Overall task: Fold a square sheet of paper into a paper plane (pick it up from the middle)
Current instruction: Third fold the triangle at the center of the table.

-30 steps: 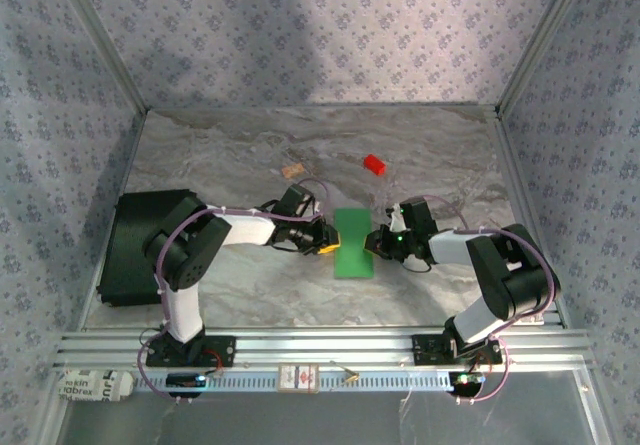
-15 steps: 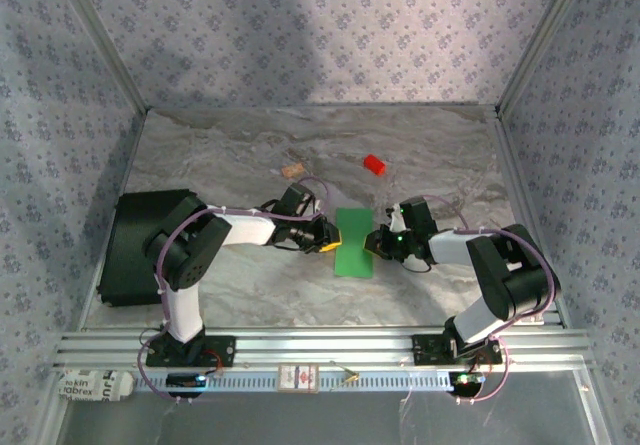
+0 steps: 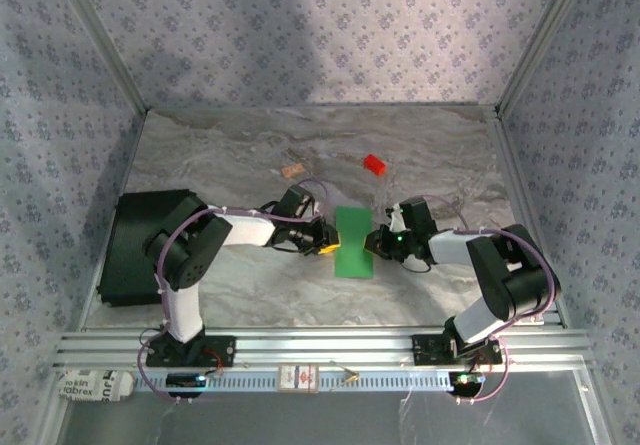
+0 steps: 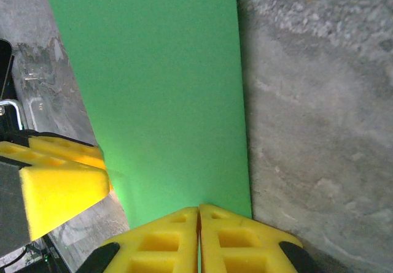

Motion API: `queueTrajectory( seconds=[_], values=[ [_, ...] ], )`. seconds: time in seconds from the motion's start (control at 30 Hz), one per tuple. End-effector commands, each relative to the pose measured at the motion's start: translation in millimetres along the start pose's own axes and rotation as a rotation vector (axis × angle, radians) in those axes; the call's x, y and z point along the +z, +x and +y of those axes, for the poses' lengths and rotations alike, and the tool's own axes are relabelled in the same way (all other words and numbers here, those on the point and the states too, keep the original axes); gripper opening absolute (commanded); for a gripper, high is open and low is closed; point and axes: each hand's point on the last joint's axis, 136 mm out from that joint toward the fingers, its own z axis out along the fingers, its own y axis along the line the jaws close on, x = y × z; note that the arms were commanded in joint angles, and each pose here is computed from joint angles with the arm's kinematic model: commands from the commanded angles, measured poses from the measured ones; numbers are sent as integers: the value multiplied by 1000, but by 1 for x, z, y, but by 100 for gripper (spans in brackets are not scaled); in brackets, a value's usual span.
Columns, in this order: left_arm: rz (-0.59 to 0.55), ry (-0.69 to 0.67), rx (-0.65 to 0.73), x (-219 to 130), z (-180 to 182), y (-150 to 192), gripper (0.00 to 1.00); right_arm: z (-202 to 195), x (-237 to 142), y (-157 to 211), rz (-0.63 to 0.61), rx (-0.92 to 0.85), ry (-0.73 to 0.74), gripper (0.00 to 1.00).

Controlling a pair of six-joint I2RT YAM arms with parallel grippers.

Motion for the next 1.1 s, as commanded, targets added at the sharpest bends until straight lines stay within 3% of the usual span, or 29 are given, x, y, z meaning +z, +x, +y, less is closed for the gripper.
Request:
queueTrajectory(
  seconds=[0.0, 0.37, 0.77, 1.07],
  values=[
    [17, -40, -13, 4, 12, 6, 25, -18, 2, 13, 25, 42, 71, 10],
    [2, -132, 36, -3, 19, 6, 29, -18, 3, 14, 30, 42, 70, 10],
    [8, -99, 48, -1, 8, 7, 18, -16, 3, 13, 26, 44, 64, 9],
    [-8, -23, 44, -2, -4, 4, 17, -17, 3, 14, 28, 44, 68, 9]
  ],
)
